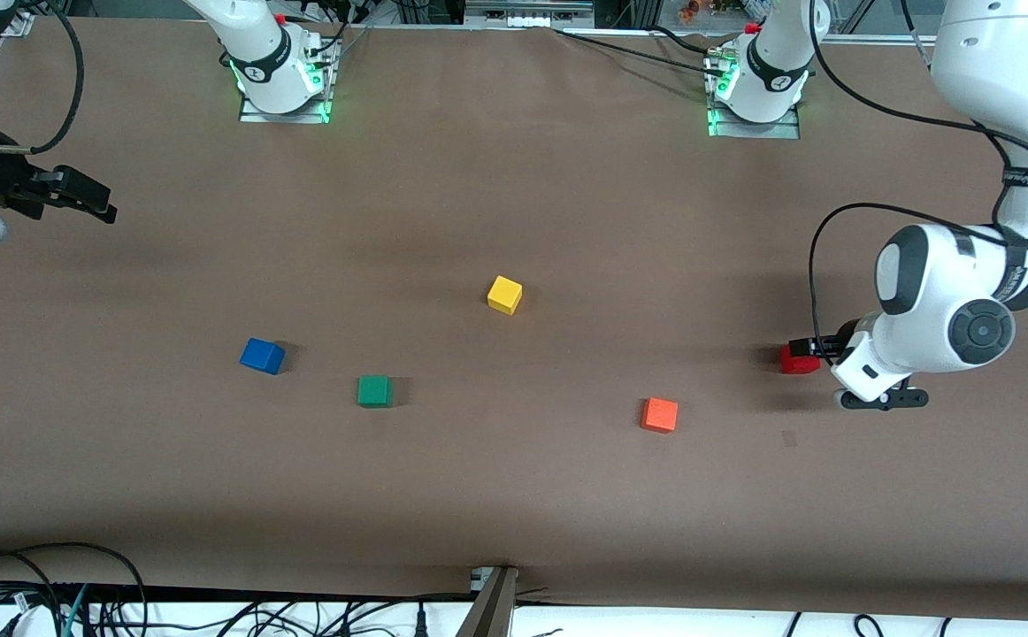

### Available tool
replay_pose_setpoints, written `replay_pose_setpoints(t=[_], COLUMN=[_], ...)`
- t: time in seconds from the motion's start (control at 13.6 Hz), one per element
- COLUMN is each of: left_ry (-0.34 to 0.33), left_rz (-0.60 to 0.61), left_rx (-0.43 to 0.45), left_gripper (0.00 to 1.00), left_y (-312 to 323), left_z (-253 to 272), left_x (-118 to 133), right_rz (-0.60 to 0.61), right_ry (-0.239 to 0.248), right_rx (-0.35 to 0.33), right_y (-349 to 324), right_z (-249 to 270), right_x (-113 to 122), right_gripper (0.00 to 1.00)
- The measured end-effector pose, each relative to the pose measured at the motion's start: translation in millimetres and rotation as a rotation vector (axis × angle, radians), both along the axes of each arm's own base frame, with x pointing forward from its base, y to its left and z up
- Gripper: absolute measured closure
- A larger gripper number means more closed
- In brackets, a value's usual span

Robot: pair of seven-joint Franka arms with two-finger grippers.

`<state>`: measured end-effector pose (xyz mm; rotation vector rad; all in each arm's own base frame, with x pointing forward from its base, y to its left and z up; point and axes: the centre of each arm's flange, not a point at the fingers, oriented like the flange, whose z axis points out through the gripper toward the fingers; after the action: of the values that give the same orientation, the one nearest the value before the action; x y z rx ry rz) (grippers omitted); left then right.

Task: Pass red block to right arm, stack on blue
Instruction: 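Reach the left gripper down over the red cube, then close the left gripper on the red cube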

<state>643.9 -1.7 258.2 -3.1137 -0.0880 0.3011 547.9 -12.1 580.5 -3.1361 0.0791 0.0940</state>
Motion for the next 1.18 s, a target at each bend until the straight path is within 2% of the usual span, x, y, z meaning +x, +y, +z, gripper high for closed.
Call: replay_pose_setpoints(t=[0.15,0.37,1.11,1.18], left_ry=[-0.023,-0.02,-0.005,-0.005], left_rz=[0.002,0.007,-0.006,-0.015], left_rx=[-0.004,-0.008,-0.013,-0.015], left_gripper=[0.0,0.0,0.0,0.07], left_y=[1.7,10.6,14.2,14.2], left_z=[-21.5,-39.8,-59.7,-59.9], left_x=[-4.3,-8.5,-14.6,-14.7], right_rz=[0.0,0.0,0.0,0.0], right_ry=[0.0,0.0,0.0,0.0], right_rx=[0.0,0.0,0.0,0.0], right_y=[0.1,0.0,0.0,0.0], right_z=[0.0,0.0,0.0,0.0], right_x=[0.0,0.0,0.0,0.0], right_gripper=[0.0,0.0,0.0,0.0])
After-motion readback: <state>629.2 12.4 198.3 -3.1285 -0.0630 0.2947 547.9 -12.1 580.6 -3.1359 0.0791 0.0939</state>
